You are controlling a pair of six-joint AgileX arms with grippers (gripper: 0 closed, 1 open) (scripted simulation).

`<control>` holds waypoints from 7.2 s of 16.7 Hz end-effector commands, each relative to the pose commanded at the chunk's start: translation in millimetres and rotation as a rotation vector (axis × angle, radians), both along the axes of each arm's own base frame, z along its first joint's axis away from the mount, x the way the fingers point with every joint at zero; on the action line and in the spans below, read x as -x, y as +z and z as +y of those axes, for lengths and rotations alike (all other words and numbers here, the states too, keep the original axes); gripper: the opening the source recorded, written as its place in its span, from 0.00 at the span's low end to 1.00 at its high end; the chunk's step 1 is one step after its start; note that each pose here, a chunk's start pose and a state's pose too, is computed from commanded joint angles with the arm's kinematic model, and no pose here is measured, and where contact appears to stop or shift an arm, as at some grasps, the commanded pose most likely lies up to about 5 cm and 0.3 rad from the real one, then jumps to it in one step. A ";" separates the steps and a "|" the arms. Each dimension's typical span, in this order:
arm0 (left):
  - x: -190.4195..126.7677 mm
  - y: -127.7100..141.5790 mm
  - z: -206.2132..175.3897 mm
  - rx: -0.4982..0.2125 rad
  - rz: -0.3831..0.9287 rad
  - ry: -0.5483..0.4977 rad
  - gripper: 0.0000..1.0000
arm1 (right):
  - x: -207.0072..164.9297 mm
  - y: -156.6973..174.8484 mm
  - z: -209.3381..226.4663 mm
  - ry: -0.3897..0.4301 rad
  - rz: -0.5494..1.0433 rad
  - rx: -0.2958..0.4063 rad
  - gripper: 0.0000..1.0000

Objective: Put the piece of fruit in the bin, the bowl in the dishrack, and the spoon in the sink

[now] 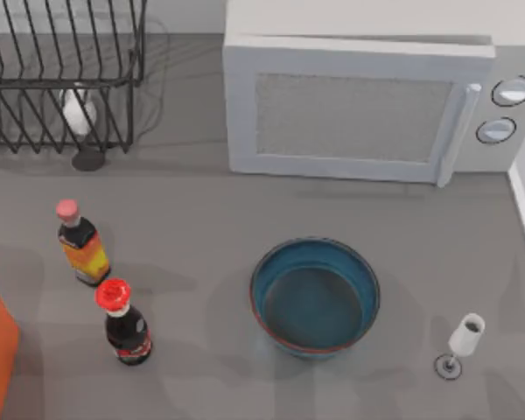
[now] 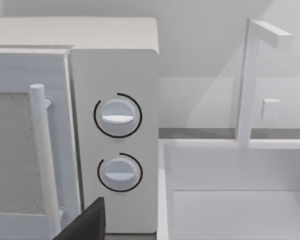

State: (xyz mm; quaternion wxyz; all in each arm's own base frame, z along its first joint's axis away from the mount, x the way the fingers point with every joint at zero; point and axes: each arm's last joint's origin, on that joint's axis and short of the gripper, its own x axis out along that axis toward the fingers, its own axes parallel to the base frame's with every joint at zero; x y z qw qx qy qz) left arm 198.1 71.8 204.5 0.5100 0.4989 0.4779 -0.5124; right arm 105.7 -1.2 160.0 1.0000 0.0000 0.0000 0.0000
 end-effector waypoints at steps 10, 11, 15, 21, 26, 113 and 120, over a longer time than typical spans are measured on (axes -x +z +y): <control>0.0 0.0 0.0 0.000 0.000 0.000 0.68 | 0.0 0.0 0.0 0.000 0.000 0.000 1.00; 0.0 0.0 0.0 0.000 0.000 0.000 0.75 | 0.0 0.0 0.0 0.000 0.000 0.000 1.00; 0.0 0.0 0.0 0.000 0.000 0.000 1.00 | 0.0 0.0 0.0 0.000 0.000 0.000 1.00; 0.0 0.0 0.0 0.000 0.000 0.000 1.00 | 0.0 0.0 0.0 0.000 0.000 0.000 1.00; 1.8 2.0 -2.3 -0.010 -0.034 0.017 1.00 | 0.0 0.0 0.0 0.000 0.000 0.000 1.00; -81.2 -76.5 -461.9 -0.021 0.050 1.574 0.85 | 0.0 0.0 0.0 0.000 0.000 0.000 1.00; -81.2 -76.5 -461.9 -0.021 0.050 1.574 0.32 | 0.0 0.0 0.0 0.000 0.000 0.000 1.00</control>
